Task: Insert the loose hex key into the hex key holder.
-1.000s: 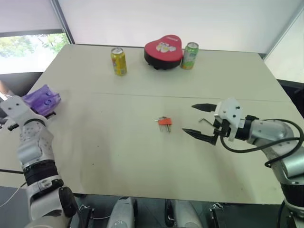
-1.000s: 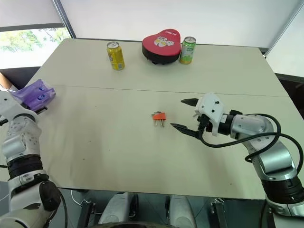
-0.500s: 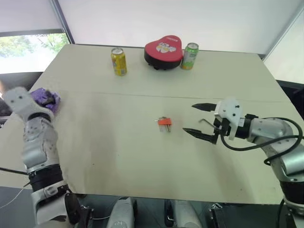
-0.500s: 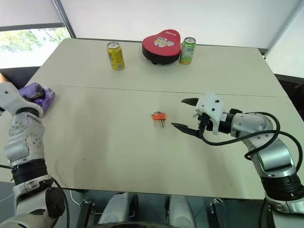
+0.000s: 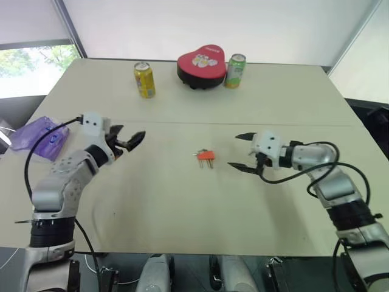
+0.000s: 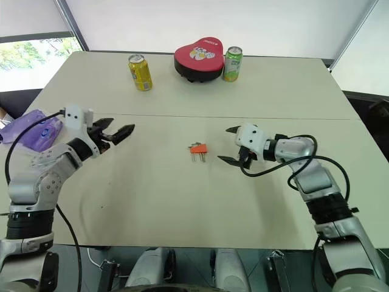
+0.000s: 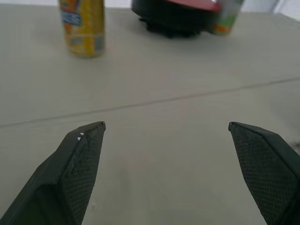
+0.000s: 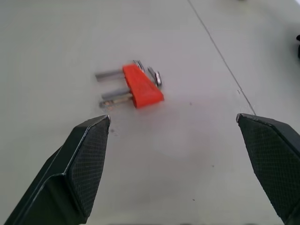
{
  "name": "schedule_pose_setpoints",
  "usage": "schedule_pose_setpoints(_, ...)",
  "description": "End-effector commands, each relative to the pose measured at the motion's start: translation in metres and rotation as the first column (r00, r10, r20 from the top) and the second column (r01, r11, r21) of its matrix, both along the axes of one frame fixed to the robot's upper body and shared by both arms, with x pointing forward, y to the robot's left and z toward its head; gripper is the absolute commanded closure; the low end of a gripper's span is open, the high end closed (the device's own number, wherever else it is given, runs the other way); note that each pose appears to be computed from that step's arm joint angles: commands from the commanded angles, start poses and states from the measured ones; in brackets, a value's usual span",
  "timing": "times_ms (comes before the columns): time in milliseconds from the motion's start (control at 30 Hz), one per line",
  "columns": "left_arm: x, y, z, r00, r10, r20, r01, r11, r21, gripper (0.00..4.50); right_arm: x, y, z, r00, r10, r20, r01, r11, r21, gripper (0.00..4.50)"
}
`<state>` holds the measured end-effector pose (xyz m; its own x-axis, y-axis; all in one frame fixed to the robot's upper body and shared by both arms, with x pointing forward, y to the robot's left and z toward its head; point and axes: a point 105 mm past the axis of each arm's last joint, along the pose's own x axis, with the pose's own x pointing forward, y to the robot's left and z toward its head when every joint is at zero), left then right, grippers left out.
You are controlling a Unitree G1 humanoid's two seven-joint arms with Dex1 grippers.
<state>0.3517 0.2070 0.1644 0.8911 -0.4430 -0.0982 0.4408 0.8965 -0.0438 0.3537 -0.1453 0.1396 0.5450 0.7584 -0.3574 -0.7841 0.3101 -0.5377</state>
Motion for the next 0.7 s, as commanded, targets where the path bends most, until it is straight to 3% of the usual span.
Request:
schedule_pose_setpoints(33,-0.008,-0.005,0.005,0.997,-0.081,0.002,0.081,0.997,0.011,0.10,0.012,0.004,-0.003,0.998,0.048,0.034,-0.046,0.998,-0.051,0.00)
schedule_pose_setpoints(333,-0.028,-0.012,0.002,0.985,-0.168,-0.029,0.169,0.985,0.025,0.10,0.035,0.029,-0.015,0.992,0.122,-0.031,-0.123,0.992,-0.038,0.00)
schedule_pose_setpoints(700,-0.037,-0.012,0.002,0.988,-0.153,-0.021,0.154,0.986,0.059,0.10,0.043,0.030,-0.030,0.985,0.139,-0.100,-0.149,0.984,-0.102,0.00)
